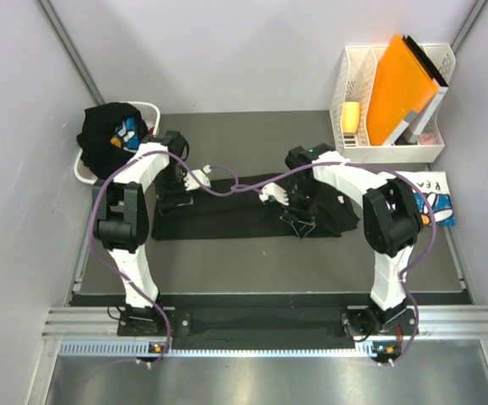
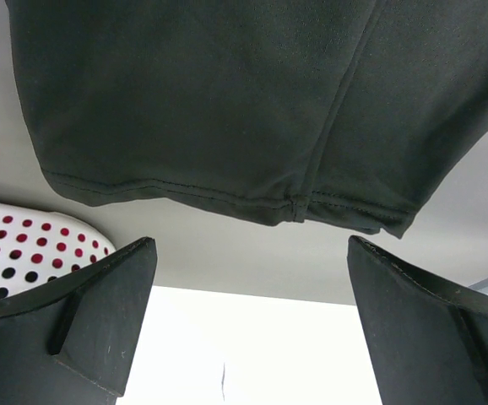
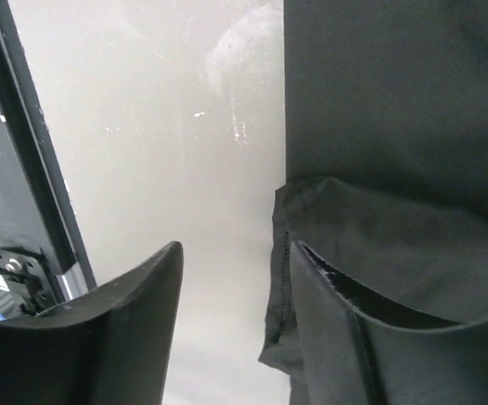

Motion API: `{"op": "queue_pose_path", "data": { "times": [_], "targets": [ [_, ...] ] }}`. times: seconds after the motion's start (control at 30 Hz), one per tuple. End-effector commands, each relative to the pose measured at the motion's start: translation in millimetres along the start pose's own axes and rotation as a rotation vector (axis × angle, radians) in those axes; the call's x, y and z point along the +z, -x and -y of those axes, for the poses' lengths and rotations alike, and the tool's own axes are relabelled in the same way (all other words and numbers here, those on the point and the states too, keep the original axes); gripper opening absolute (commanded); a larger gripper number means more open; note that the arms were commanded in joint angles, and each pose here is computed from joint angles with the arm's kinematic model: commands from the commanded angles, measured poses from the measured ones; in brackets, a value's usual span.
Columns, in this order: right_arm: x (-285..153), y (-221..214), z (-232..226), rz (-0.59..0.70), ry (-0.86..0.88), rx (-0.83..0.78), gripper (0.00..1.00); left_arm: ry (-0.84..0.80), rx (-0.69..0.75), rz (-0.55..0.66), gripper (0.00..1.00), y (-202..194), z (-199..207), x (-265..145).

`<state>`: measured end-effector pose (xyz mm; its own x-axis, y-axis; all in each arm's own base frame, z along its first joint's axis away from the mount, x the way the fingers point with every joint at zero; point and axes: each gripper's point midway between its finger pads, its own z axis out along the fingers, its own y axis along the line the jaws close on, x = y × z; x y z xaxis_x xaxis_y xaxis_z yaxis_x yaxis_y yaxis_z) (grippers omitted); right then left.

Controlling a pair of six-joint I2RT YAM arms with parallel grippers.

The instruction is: Fold and stack the t-shirts

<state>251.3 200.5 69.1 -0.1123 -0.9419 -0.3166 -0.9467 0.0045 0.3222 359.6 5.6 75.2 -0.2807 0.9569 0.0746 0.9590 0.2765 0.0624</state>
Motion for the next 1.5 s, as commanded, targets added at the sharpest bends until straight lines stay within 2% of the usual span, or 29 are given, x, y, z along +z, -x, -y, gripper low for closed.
{"op": "queue_pose_path", "data": {
  "times": [0.0,0.17,0.2,0.3,0.37,0.5,0.6,0.67,0.73,0.93,1.0,1.07,1.17,1.23,1.4,1.47],
  "targets": [
    [-28,22,-10,0.064,-0.045,-0.066,0.6,0.035,0.016,0.031,0.99,2,-8,-7],
    [-48,28,19,0.1,-0.19,-0.022,0.57,0.042,0.023,0.029,0.99,1,-12,-6],
    [-52,15,37,0.076,-0.25,0.028,0.56,0.044,0.023,0.029,0.99,1,-13,-6],
    [-72,-7,92,0.122,-0.4,0.215,0.55,0.048,0.024,0.034,0.99,3,-15,-5],
    [-78,-28,122,0.14,-0.424,0.317,0.51,0.07,0.017,0.032,0.99,3,-21,-2],
    [-118,-32,169,0.221,-0.545,0.398,0.51,0.173,-0.027,0.043,0.99,7,-43,-1],
    [-133,-38,191,0.227,-0.601,0.413,0.48,0.258,-0.112,0.143,0.99,18,-69,-9],
    [-132,-42,199,0.221,-0.607,0.415,0.36,0.285,-0.221,0.221,0.99,17,-84,-16],
    [-130,-47,203,0.203,-0.612,0.411,0.29,0.272,-0.266,0.301,0.99,27,-95,-21],
    [-121,-55,206,0.179,-0.607,0.4,0.35,0.18,-0.344,0.265,0.99,29,-104,-4],
    [-121,-59,209,0.175,-0.618,0.404,0.35,0.178,-0.354,0.27,0.94,33,-107,2],
    [-123,-65,211,0.171,-0.624,0.42,0.35,0.168,-0.366,0.293,0.99,37,-108,3],
    [-128,-75,215,0.186,-0.641,0.454,0.35,0.182,-0.36,0.328,0.99,42,-110,2],
    [-132,-75,216,0.219,-0.645,0.482,0.35,0.185,-0.37,0.322,0.95,42,-113,6],
    [-131,-80,213,0.251,-0.616,0.514,0.36,0.196,-0.375,0.308,0.95,40,-118,5],
    [-127,-84,214,0.246,-0.609,0.521,0.36,0.183,-0.352,0.298,0.89,38,-114,6]
  ]
}}
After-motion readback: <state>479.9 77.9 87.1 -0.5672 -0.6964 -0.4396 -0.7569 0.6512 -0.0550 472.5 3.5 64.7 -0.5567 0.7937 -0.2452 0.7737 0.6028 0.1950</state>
